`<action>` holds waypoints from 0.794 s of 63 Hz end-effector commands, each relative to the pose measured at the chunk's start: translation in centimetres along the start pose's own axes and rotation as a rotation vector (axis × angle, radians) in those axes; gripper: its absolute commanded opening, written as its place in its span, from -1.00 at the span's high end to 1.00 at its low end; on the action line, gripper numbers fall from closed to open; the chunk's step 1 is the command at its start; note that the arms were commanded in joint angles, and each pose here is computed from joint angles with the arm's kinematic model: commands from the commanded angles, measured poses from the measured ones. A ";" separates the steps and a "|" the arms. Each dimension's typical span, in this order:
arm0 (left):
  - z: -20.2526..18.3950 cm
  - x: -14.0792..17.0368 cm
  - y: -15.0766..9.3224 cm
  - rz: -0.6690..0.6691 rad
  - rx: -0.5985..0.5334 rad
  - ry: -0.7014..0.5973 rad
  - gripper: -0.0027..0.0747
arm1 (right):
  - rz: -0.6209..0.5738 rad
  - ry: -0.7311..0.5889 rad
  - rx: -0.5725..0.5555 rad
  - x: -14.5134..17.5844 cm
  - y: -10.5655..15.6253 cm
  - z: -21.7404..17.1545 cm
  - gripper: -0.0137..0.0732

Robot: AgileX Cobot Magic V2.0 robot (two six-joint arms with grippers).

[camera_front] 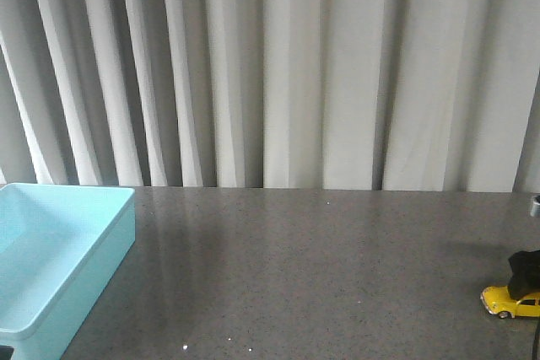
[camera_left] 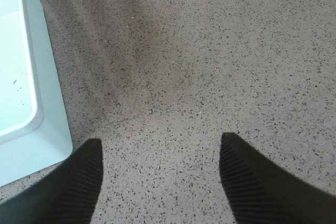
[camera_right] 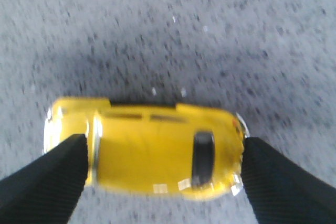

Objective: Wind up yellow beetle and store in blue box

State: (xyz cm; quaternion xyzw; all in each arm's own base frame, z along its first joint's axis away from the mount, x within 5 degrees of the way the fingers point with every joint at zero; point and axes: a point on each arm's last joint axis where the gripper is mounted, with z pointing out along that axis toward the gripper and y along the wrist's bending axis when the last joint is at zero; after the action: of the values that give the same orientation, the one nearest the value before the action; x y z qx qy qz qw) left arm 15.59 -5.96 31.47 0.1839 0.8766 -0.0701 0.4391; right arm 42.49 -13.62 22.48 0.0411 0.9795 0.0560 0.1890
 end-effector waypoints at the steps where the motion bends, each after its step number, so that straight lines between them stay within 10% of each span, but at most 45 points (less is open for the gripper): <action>1: -0.6 -1.5 -0.1 -0.002 0.004 -0.095 -0.29 | -0.040 -0.159 0.007 -1.0 1.2 -6.5 -0.65; 29: -0.6 -1.5 -0.1 -0.002 0.004 -0.095 -0.29 | -0.189 -0.437 -0.146 4.8 10.3 -20.3 -0.65; 50: -0.6 -1.5 -0.1 -0.003 0.004 -0.095 -0.29 | -0.262 -0.568 -0.149 15.5 16.0 -20.6 -0.65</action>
State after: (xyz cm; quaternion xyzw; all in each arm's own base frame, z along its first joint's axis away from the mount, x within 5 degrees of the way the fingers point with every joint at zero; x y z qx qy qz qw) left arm 15.58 -5.96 31.46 0.1840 0.8768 -0.0701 0.4386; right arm 23.36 1.29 37.34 -0.1045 0.8991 0.0996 0.4131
